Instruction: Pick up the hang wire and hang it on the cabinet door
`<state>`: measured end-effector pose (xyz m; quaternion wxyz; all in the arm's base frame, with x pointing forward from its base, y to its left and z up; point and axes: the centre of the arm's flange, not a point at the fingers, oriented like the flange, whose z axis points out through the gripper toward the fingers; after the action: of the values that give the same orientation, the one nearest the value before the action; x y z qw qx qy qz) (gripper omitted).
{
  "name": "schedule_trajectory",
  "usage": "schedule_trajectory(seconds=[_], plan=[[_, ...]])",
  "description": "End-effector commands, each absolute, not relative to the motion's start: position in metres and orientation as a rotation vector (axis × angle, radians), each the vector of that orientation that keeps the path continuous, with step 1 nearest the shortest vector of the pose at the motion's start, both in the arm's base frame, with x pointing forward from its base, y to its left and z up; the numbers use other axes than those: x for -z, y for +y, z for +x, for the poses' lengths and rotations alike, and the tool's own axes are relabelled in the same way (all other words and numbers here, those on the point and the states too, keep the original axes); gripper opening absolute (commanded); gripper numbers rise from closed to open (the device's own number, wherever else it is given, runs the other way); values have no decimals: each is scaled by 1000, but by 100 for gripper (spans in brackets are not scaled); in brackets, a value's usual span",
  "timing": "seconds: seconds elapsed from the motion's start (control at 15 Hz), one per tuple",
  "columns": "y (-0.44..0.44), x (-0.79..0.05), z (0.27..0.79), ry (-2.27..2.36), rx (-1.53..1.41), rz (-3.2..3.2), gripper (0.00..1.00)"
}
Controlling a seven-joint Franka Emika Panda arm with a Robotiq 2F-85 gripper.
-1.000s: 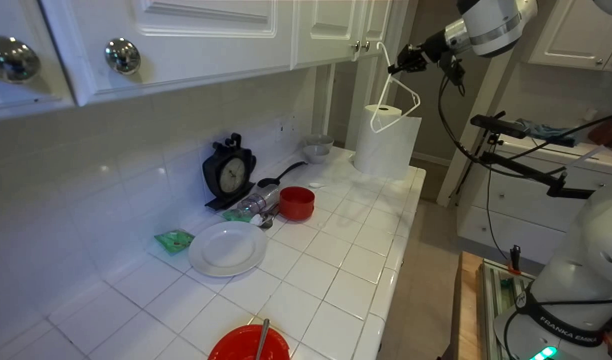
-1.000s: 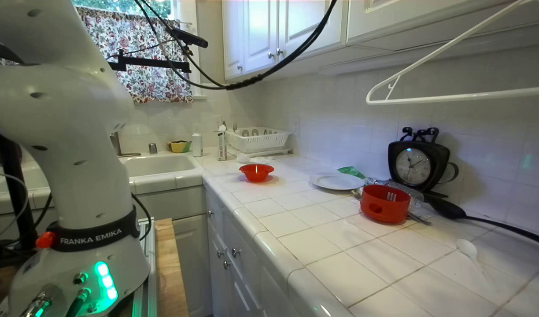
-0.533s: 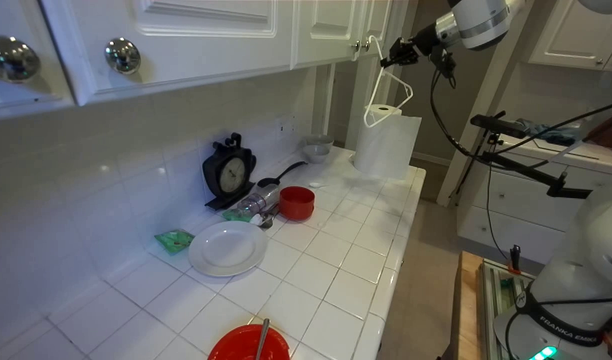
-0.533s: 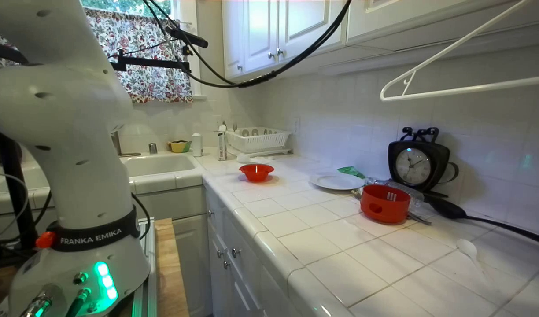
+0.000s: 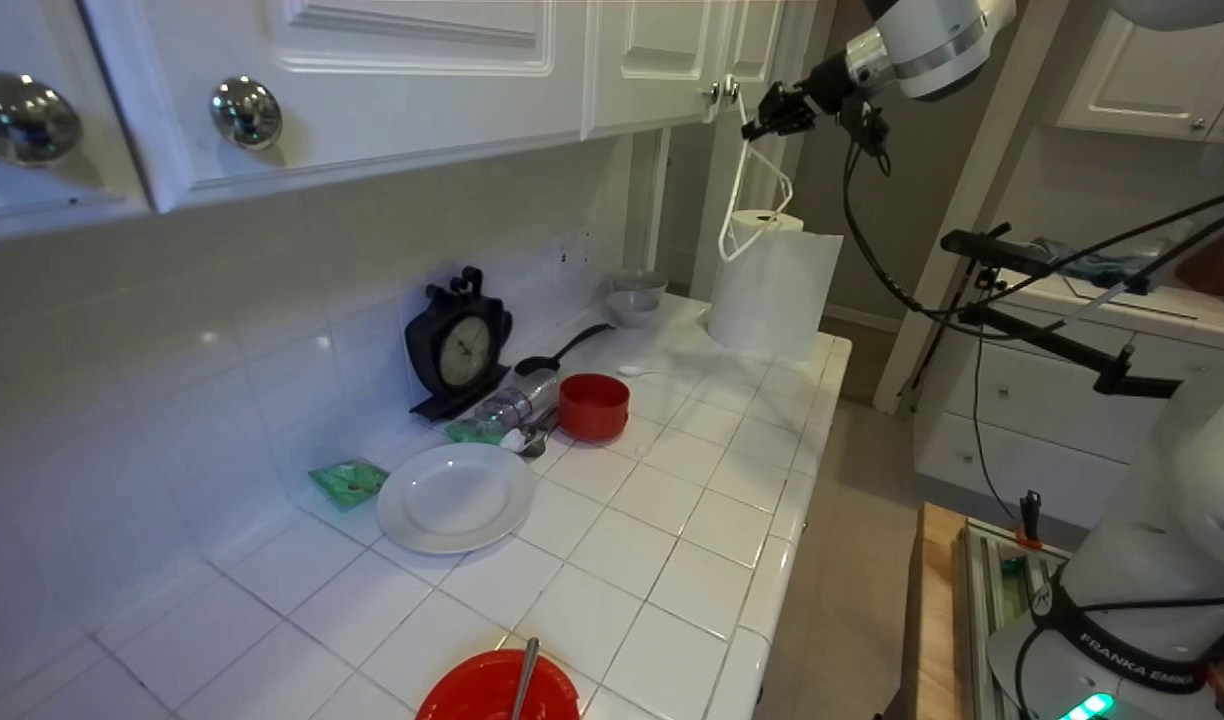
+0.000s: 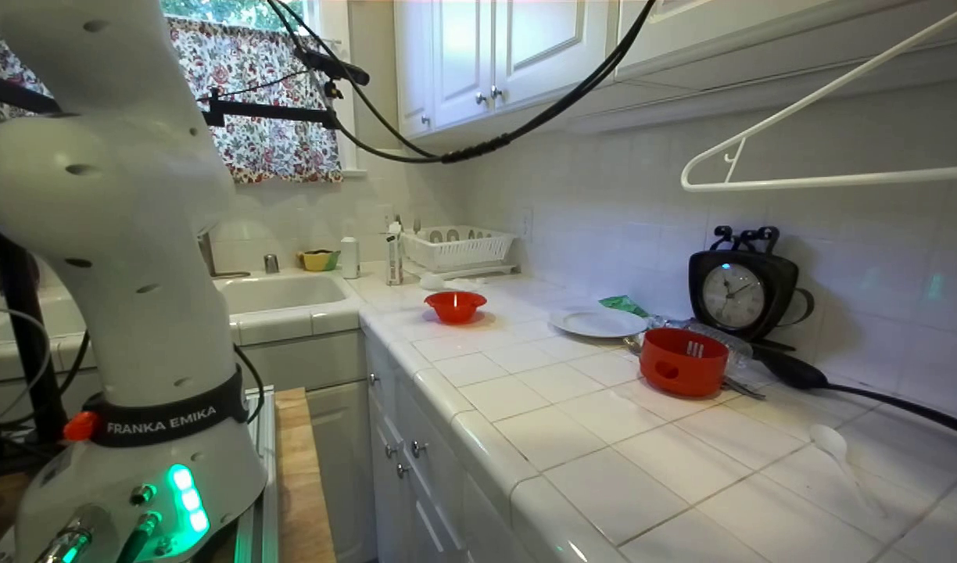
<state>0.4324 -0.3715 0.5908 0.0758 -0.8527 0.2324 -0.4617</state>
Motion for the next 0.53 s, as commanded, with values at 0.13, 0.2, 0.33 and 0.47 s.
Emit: schedule_trajectory(seconds=[0.13, 0.2, 0.33, 0.47], plan=[[-380, -587, 439, 664, 1357, -2548, 6], [-379, -586, 439, 663, 1348, -2546, 6], [-377, -581, 440, 652, 1322, -2548, 6], [-375, -576, 442, 645, 1299, -2552, 6]])
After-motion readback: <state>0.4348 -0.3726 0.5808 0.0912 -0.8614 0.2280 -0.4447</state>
